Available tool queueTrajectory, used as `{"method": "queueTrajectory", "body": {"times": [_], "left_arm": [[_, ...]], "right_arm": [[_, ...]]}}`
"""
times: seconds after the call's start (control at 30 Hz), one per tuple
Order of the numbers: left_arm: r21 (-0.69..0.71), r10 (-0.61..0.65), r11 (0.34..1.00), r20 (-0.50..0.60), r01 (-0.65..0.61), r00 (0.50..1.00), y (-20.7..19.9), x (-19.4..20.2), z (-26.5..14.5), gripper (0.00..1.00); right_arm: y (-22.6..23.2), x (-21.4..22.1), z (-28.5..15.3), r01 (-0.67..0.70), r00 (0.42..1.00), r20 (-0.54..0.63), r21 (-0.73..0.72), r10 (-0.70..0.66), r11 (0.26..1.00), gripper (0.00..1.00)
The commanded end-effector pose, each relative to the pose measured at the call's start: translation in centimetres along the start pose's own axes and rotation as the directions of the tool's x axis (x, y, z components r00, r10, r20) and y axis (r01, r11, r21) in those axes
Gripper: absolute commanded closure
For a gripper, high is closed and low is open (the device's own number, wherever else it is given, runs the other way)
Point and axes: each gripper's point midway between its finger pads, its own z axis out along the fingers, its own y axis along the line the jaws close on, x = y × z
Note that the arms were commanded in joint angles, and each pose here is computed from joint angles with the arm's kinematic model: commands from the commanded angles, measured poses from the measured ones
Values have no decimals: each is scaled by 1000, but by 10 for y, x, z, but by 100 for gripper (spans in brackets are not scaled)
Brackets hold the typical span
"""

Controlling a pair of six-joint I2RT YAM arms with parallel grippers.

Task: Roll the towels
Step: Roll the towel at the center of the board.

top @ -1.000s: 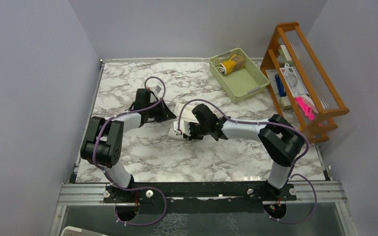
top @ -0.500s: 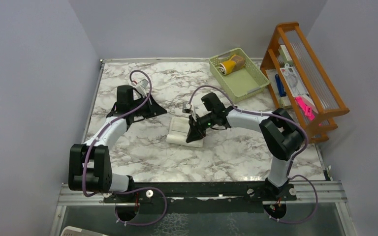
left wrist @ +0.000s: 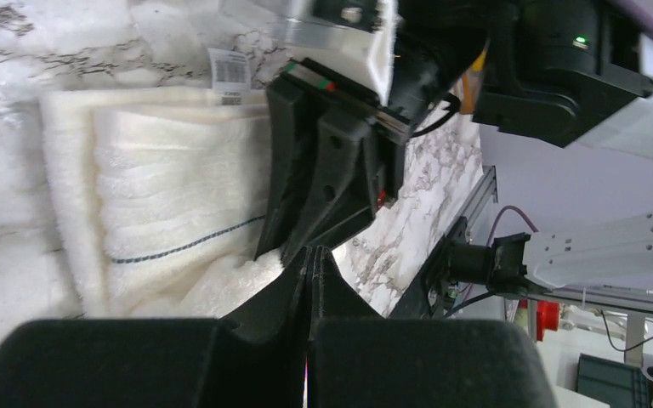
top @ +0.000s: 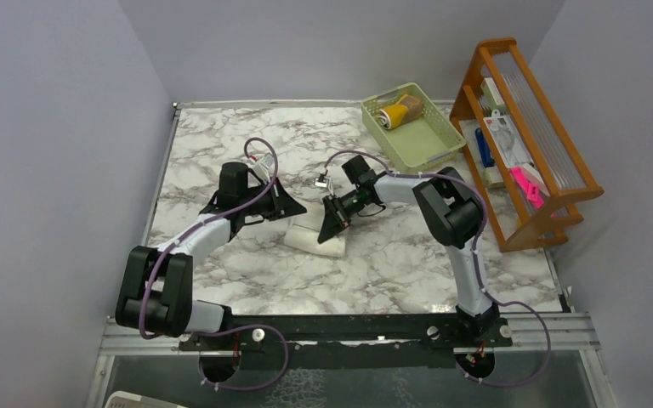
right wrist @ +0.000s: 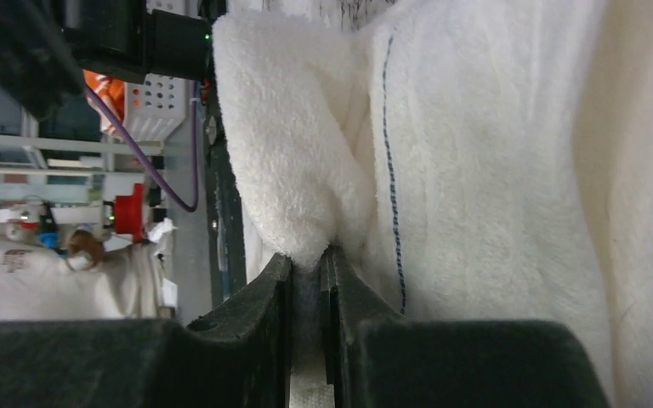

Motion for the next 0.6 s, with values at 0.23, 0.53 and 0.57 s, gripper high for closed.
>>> {"method": "queueTrajectory", "body": {"times": [0.23, 0.53, 0.57], "left_arm": [[29, -25, 999, -44, 26, 999, 6, 14, 24, 100], [33, -41, 999, -69, 43, 997, 7, 20, 31, 100], [34, -42, 998, -71, 44, 997, 7, 21, 31, 100]], "right_arm": [[-32, 10, -12, -284, 958, 34, -1, 284, 959, 85], [-59, 7, -12, -416, 908, 71, 54, 412, 908, 85], [-63, 8, -13, -436, 899, 74, 57, 431, 898, 85]]}}
